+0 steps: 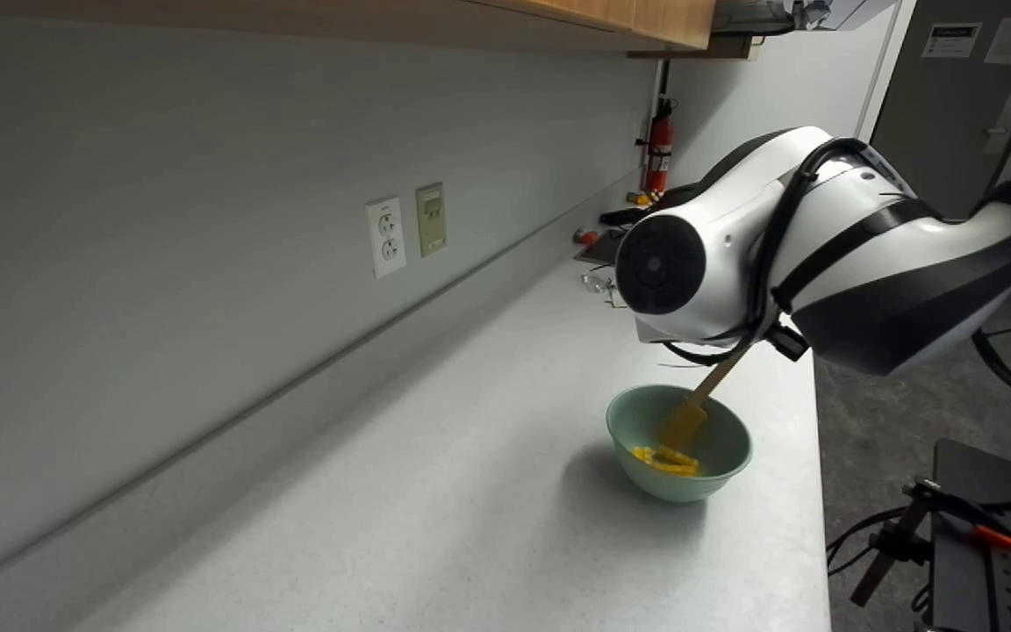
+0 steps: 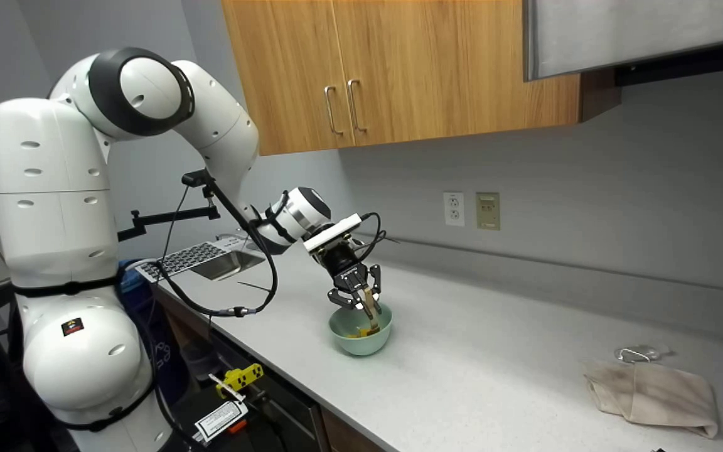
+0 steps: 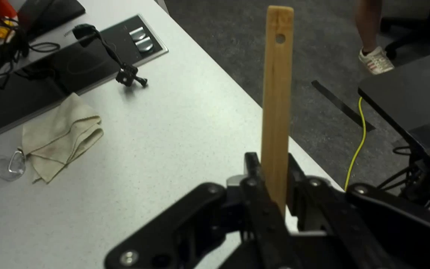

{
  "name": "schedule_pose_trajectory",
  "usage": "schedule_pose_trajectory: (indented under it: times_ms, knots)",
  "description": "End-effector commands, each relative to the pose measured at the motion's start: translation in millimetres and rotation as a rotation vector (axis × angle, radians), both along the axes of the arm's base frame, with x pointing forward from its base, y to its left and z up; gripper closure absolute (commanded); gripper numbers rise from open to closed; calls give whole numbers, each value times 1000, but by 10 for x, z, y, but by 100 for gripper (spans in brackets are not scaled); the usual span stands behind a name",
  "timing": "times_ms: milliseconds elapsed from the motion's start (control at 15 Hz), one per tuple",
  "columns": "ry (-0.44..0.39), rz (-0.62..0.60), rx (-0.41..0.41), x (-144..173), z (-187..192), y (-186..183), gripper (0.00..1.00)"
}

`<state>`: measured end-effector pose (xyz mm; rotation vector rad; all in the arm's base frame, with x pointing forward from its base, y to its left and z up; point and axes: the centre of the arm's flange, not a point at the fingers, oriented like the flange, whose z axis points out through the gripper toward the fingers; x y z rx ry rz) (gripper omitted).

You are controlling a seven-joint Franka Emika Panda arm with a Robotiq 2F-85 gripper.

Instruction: Use the spatula to stir the contents in the bowl

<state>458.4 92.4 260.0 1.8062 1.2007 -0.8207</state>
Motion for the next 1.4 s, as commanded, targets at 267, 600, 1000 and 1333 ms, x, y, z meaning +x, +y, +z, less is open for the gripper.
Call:
schedule_pose_trajectory:
  times_ms: [267,600,1000,1333]
  knots:
    - [35,34,-57,-112,107,-148,96]
    - [12,27,-9,-133,57,-146,96]
    - [-33,46,85,27,33,108,96]
    - [-35,36,165,51,71,320,96]
